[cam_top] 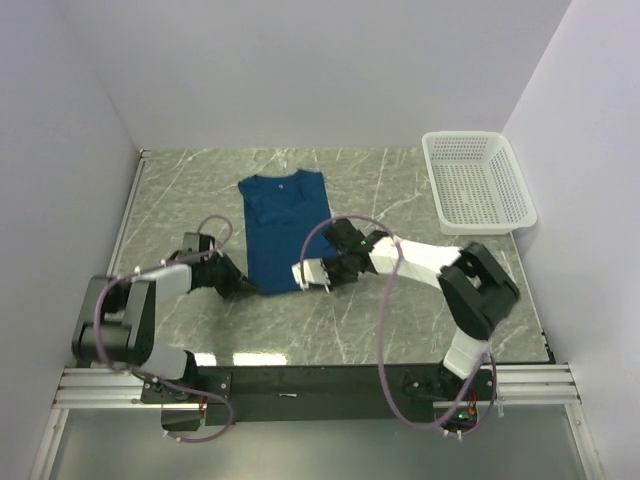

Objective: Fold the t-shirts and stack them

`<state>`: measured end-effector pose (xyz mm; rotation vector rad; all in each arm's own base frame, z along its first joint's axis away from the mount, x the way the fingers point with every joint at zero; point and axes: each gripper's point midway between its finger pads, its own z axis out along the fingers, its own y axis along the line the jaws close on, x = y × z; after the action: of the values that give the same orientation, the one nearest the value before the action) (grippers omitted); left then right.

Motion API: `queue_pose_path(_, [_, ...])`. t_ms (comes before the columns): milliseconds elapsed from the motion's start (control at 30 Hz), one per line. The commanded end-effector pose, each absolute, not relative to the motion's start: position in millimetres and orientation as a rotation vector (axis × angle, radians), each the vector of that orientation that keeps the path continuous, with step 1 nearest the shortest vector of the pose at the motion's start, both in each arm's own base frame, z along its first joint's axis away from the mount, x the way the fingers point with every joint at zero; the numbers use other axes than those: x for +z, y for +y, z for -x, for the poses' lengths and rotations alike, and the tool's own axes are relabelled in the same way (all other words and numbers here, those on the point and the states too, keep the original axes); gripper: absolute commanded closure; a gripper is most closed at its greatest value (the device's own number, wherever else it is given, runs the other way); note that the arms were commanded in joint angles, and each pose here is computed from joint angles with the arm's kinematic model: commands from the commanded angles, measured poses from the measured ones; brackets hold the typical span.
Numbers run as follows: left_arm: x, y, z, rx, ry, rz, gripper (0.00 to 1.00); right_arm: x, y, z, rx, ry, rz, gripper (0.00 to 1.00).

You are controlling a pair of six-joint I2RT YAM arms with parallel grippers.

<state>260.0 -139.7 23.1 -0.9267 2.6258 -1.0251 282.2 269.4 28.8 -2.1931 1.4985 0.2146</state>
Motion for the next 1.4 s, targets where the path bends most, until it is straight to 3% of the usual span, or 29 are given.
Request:
queue_pose_path(0, [40,-164,-201,-1.176,2.739,0.903,0.99,36,242,-191,0.464,1.489,2.379,1.00])
queue_pose_path(133, [55,-182,-162,-1.270,2.746,0.888,0.99,43,232,-139,0.602,1.447,2.420,1.00])
queue_pose_path(267, [67,-189,-154,-1.349,2.679,0.893,0.99,70,250,-177,0.480,1.493,2.217,1.00])
queue_pose_path(333, [68,-184,-173,-1.309,2.653,0.868,1.00,83,254,-208,0.428,1.558,2.114,1.00])
queue_pose_path(533, [97,-167,-300,-1.243,2.483,0.810,1.00,123,257,-330,0.284,1.777,1.782,1.00])
queue_pose_path(667, [133,-159,-395,-1.217,2.370,0.741,1.00,127,264,-397,0.221,1.892,1.609,1.00])
queue_pose_path(767, [121,-155,-432,-1.213,2.381,0.770,1.00,114,267,-431,0.174,1.971,1.503,1.00])
queue_pose_path(1000, [97,-159,-475,-1.253,2.391,0.779,1.00,134,277,-499,0.045,1.946,1.257,1.00])
queue_pose_path(1367, [92,-158,-506,-1.266,2.392,0.761,1.00,131,264,-522,-0.046,1.968,1.137,1.00])
